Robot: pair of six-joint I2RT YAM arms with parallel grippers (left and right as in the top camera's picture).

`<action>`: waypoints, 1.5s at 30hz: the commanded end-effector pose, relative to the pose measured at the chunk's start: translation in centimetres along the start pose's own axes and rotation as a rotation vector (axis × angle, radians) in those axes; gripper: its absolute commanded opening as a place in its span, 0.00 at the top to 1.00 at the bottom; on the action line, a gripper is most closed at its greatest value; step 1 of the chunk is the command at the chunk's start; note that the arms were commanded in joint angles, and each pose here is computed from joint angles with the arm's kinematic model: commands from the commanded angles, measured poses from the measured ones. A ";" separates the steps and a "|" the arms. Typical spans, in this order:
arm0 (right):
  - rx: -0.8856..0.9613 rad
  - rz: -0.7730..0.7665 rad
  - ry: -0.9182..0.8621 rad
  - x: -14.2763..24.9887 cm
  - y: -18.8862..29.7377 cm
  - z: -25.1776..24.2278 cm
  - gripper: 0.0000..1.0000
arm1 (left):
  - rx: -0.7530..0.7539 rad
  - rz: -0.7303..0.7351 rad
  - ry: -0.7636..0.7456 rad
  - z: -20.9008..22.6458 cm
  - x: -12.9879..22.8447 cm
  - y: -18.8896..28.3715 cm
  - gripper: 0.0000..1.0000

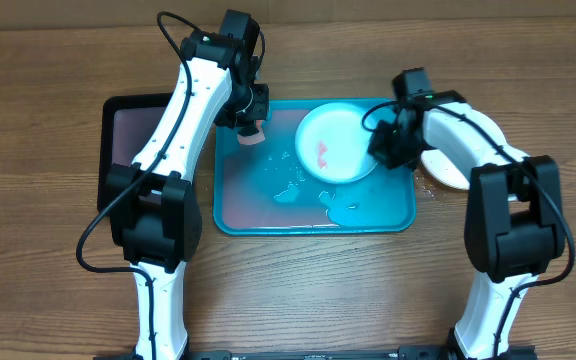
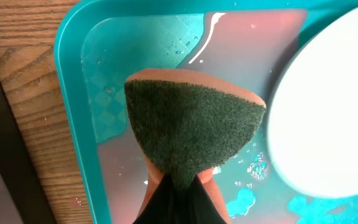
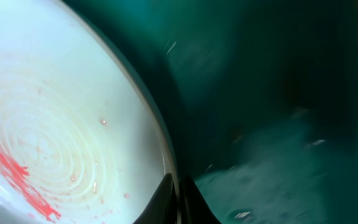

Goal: Clean dirty plates on tray and stack at the side
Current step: 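Move the right gripper to the blue plate and grip its rim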

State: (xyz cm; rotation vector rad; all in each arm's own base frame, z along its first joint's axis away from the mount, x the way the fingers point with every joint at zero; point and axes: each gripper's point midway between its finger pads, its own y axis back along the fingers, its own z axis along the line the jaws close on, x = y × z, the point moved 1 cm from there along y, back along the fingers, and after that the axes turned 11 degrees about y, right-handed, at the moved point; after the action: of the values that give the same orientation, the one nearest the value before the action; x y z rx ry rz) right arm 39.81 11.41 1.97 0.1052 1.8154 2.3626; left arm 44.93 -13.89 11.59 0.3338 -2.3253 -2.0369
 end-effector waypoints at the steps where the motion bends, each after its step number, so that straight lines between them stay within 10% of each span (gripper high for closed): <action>1: -0.046 0.061 0.138 2.0 -0.7 3.0 0.96 | 0.004 -0.022 0.010 -0.3 -0.5 0.4 0.96; 15: -0.083 -0.006 0.487 1.5 -0.4 6.7 0.54 | 0.006 -0.025 0.010 -0.3 -0.5 0.4 0.96; 38: -0.036 -0.186 0.541 -2.9 -1.7 7.1 0.59 | 0.006 -0.025 0.010 -0.3 -0.5 0.4 0.96; 45: -0.039 -0.187 0.527 -2.9 -1.7 7.3 0.85 | 0.005 -0.022 0.010 -0.3 -0.4 0.4 0.96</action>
State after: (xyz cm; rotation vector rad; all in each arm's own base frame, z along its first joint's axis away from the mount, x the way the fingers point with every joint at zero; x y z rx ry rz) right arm 43.14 18.11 2.11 -0.7379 1.8856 2.4544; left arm 45.01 -13.91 11.60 0.3374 -2.3281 -2.0368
